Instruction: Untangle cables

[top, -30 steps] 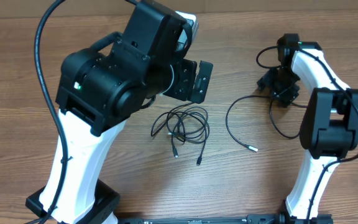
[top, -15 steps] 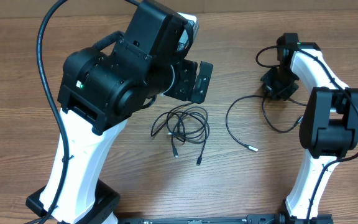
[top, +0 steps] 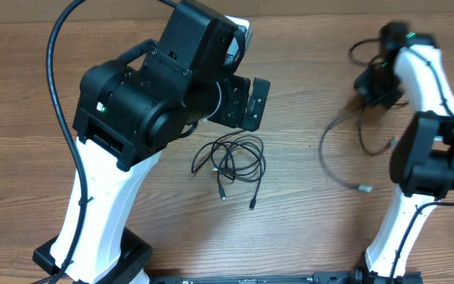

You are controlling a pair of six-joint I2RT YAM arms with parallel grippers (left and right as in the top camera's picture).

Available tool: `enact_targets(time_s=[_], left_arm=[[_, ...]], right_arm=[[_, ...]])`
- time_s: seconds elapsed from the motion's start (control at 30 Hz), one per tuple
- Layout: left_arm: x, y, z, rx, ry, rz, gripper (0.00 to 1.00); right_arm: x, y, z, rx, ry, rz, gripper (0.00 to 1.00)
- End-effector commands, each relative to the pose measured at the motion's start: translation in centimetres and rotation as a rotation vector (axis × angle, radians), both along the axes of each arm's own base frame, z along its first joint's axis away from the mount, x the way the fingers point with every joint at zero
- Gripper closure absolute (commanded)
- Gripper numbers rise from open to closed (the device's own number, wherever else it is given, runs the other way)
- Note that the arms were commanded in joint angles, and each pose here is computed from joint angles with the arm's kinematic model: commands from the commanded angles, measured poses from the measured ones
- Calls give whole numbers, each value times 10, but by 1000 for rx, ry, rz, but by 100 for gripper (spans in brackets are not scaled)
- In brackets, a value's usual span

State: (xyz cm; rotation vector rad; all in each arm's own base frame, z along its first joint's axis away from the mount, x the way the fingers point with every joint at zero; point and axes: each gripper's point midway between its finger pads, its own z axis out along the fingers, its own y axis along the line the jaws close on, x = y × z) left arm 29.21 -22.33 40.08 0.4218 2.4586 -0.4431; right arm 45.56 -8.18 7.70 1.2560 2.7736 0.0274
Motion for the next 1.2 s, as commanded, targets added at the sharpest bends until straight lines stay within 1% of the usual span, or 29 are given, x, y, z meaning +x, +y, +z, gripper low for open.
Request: enact_targets(time_s=[0.0, 0.13, 0.27, 0.37, 0.53, 0.63, 0.67, 0.7, 0.77, 0.8, 0.83, 0.87, 0.97, 1.0, 1.17], left_arm=[[4, 0, -5, 27, -1, -6, 1], [4, 1, -5, 27, -1, -6, 1], [4, 0, -5, 27, -1, -6, 0], [4, 0, -5, 27, -1, -6, 1], [4, 0, -5, 27, -1, -6, 0], [4, 0, -5, 27, -1, -6, 0], [4, 0, -5, 27, -1, -6, 0], [4, 0, -5, 27, -1, -6, 0], [4, 0, -5, 27, -1, -6, 1], [4, 0, -5, 27, -1, -6, 0], [4, 0, -5, 27, -1, -6, 0], [4, 0, -5, 27, -1, -6, 1], [4, 0, -5, 27, -1, -6, 0], [4, 0, -5, 27, -1, -6, 0], [3, 0, -5, 26, 0, -6, 1]], right_arm=[[25, -32, 57, -40, -159, -28, 96], [45, -62, 113, -20, -337, -95, 96], [51, -105, 149, 3, -479, -325, 96], [51, -135, 156, -6, -533, -414, 96], [53, -171, 163, -51, -603, -462, 96], [56, -176, 161, -55, -614, -466, 96], [56, -176, 159, -54, -609, -467, 93], [55, -176, 157, -51, -601, -467, 84], [55, -173, 151, -48, -582, -453, 49], [55, -170, 148, -49, -569, -436, 33], [53, -169, 146, -52, -558, -422, 20], [52, -168, 145, -58, -547, -400, 13], [46, -164, 139, -68, -506, -347, 2], [43, -163, 136, -69, -489, -331, 0], [24, -152, 122, -51, -384, -285, 0]])
